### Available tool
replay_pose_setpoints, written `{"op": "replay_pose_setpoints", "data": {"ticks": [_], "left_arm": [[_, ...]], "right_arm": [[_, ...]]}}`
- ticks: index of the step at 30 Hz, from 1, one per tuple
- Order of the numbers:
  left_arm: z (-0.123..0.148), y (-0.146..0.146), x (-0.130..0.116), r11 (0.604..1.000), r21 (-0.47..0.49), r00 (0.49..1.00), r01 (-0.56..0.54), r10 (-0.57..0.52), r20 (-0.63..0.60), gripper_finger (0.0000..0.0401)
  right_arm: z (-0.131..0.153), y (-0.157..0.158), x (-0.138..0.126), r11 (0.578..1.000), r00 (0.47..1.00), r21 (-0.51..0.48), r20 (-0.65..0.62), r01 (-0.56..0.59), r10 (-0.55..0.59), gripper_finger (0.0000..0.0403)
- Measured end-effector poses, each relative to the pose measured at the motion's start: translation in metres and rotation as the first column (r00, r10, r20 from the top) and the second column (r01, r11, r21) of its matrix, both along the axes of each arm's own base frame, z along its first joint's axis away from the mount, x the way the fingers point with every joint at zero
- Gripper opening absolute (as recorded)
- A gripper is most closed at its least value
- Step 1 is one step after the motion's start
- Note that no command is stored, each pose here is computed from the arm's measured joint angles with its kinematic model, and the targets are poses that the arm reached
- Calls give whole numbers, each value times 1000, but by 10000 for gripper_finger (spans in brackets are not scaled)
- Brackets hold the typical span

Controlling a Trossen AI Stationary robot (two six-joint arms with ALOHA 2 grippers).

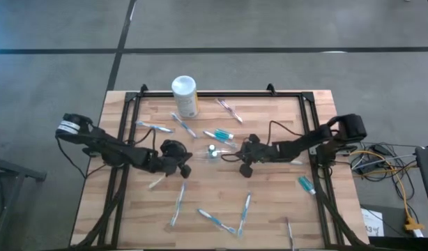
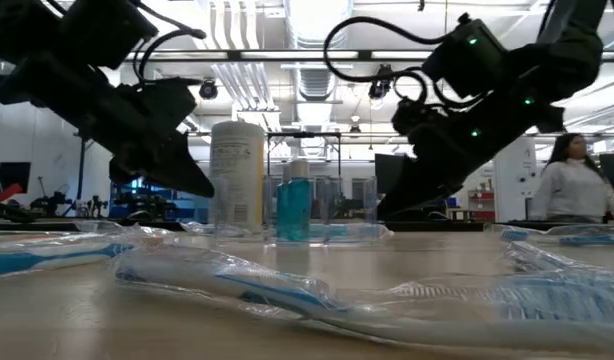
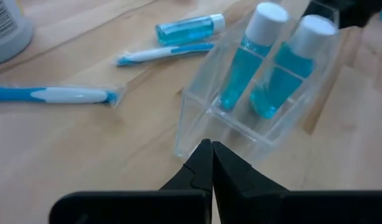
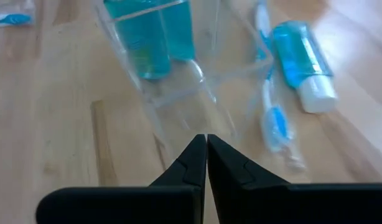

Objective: Pick & Place toothbrushing station
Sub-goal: Put the blue mouthwash into the transparent organizer

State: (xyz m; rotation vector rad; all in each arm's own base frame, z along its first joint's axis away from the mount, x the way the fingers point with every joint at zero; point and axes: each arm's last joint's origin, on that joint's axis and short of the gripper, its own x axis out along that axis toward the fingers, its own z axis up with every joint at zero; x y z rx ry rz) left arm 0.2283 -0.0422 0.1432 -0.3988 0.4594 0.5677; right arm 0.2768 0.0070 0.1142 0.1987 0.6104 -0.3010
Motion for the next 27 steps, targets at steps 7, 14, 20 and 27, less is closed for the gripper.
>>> {"op": "replay_pose_setpoints", "data": {"ticks": [7,14,20,27], "left_arm": [[-1,6,2,1000,11,1000,17,-16,-18,3],[-1,5,3,999,11,999,46,-45,-23,3],[6,3,1,989,13,989,148,-148,-30,18],[20,4,-7,983,13,983,185,-185,-20,18]], "right_arm": [[-1,1,6,1000,1000,26,-21,-12,12,13],[0,2,2,999,1000,38,-23,-19,20,13],[4,1,-5,999,998,42,-58,-12,14,13],[8,0,-17,999,999,43,-49,3,-1,13]]}}
